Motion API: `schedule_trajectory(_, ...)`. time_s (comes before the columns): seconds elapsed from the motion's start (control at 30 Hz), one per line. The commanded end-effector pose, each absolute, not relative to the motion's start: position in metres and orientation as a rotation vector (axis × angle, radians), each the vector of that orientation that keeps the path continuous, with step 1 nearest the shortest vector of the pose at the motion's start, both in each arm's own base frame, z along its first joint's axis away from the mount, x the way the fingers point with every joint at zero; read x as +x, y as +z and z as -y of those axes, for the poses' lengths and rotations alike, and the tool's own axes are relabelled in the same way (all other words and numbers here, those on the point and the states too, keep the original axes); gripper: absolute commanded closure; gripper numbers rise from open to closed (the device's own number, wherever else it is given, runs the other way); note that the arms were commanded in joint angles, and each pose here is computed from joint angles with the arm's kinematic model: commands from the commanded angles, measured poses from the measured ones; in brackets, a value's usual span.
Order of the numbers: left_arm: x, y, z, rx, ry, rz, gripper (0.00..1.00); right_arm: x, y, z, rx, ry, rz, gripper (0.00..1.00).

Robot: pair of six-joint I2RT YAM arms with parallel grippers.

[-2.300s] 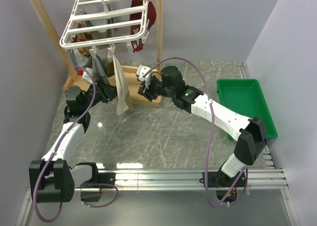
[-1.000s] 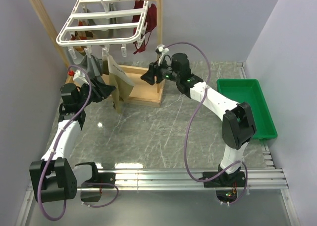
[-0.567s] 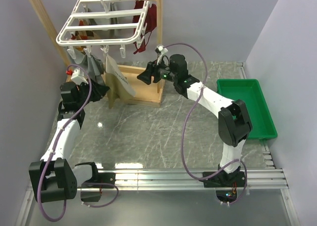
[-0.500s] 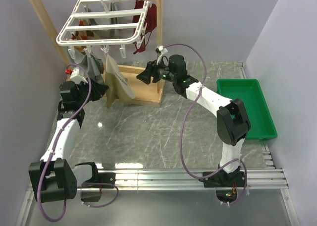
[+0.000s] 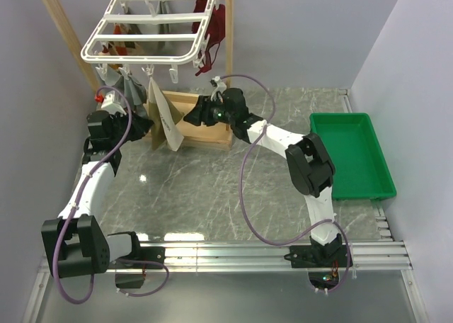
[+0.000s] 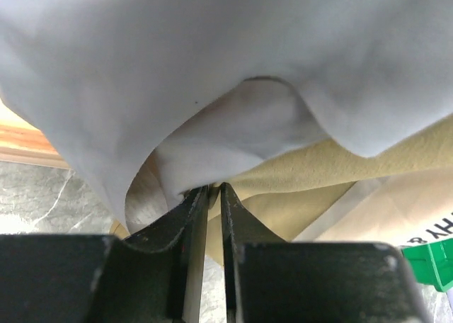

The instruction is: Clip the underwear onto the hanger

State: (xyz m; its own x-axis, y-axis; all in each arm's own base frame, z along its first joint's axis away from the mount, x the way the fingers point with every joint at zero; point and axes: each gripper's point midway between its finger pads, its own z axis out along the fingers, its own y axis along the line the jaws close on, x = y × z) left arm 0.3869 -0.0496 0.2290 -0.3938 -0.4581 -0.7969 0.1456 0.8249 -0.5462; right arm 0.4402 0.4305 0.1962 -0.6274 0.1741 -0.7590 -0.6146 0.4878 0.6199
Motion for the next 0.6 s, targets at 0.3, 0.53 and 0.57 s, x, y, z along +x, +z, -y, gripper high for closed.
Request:
schedule_trajectory(0.3, 0.394, 0.255, 0.051, -0.196, -0.669, -1.809, 0.82, 0.351, 0.235, -0.458, -0.676, 1.456, -1.755, 0.39)
schedule_trajectory(0.53, 0.388, 0.256, 0.053, -0.188, -0.675, -1.805, 0.82, 0.339, 0.239, -0.459, -0.653, 1.602, -1.749, 0.33)
schedule_trajectory(0.57, 0.387, 0.256, 0.052, -0.186, -0.671, -1.806, 0.82, 0.336, 0.243, -0.459, -0.626, 1.65, -1.759, 0.33)
